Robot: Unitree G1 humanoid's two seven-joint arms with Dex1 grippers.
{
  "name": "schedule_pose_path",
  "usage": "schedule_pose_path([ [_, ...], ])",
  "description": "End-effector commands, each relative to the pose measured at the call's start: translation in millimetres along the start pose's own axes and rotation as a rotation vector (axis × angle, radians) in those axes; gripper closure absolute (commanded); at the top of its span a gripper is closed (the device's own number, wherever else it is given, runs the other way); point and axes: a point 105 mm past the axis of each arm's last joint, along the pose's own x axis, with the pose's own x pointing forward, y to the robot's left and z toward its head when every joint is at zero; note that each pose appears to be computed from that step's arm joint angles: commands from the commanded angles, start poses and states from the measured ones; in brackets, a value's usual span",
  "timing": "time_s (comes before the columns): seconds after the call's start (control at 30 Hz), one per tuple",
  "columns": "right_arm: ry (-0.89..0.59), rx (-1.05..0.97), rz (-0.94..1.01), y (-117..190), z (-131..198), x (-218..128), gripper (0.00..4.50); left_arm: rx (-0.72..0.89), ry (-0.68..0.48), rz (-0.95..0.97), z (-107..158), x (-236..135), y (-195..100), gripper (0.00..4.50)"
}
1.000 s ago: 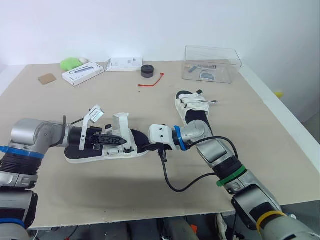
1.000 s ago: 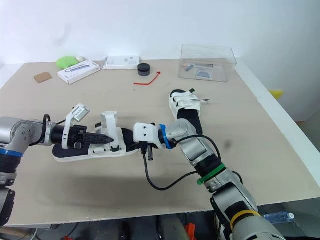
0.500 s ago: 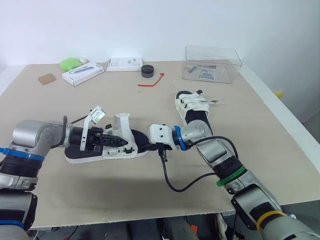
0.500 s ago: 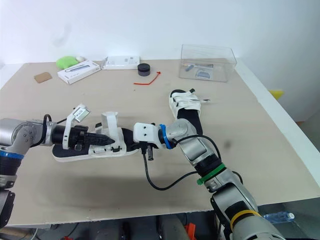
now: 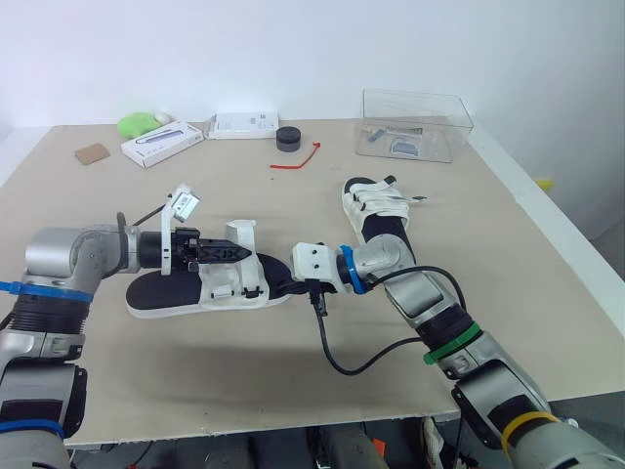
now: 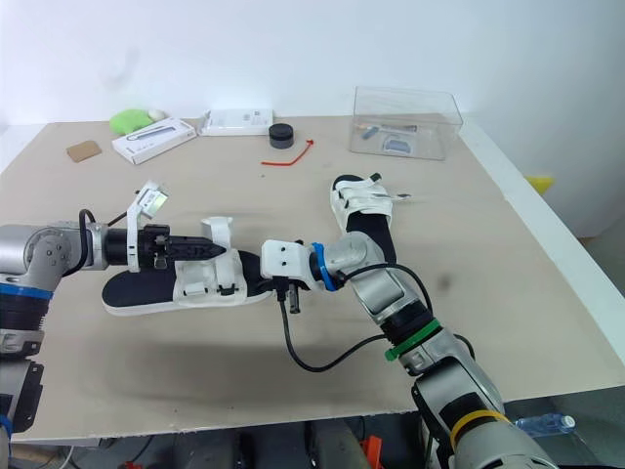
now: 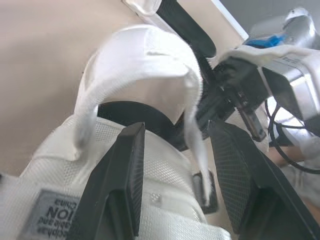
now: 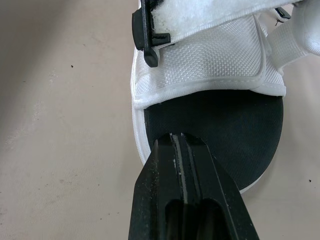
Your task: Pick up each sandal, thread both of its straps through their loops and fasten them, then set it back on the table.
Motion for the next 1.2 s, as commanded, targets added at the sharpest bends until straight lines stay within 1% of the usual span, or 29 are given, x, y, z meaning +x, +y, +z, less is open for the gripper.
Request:
schedule_pose_path([
  [0.03, 0.046, 0.019, 0.017, 4, -12, 0, 4.50, 0.059, -0.076, 0.008, 23, -5, -3, 2.69],
  [0.1, 0.047, 0.018, 0.017, 4, -12, 0, 4.50, 0.068, -0.085, 0.011, 25, -4, -3, 3.27],
  [0.17, 0.048, 0.018, 0.017, 4, -12, 0, 4.50, 0.071, -0.065, -0.015, 22, -3, -7, 4.25],
  [0.2, 0.048, 0.017, 0.017, 4, -12, 0, 4.50, 0.071, -0.050, -0.028, 19, -3, -10, 4.48],
  [0.43, 0.048, 0.020, 0.020, 4, -12, 1, 4.50, 0.074, -0.018, -0.043, 11, -3, -12, 4.48],
  [0.57, 0.048, 0.022, 0.019, 3, -12, 1, 4.50, 0.104, 0.022, -0.056, 2, -2, -14, 4.48],
  [0.7, 0.046, 0.024, 0.018, 3, -11, 2, 4.50, 0.134, 0.032, -0.046, -1, -2, -12, 4.48],
  [0.8, 0.045, 0.025, 0.019, 4, -12, 2, 4.50, 0.143, 0.006, -0.021, 3, -2, -7, 4.48],
  [0.87, 0.044, 0.026, 0.020, 5, -12, 2, 4.50, 0.141, -0.047, -0.018, 14, -2, -7, 4.48],
  [0.93, 0.045, 0.027, 0.020, 5, -12, 2, 4.50, 0.099, -0.093, -0.062, 24, -4, -13, 4.48],
  [1.03, 0.047, 0.027, 0.019, 4, -13, 1, 4.50, 0.103, -0.090, -0.080, 24, -5, -17, 3.70],
  [1.17, 0.048, 0.026, 0.019, 4, -13, 1, 4.50, 0.119, -0.068, -0.111, 22, -7, -24, 1.96],
  [1.2, 0.048, 0.026, 0.019, 4, -13, 1, 4.50, 0.118, -0.052, -0.121, 20, -7, -26, 1.96],
])
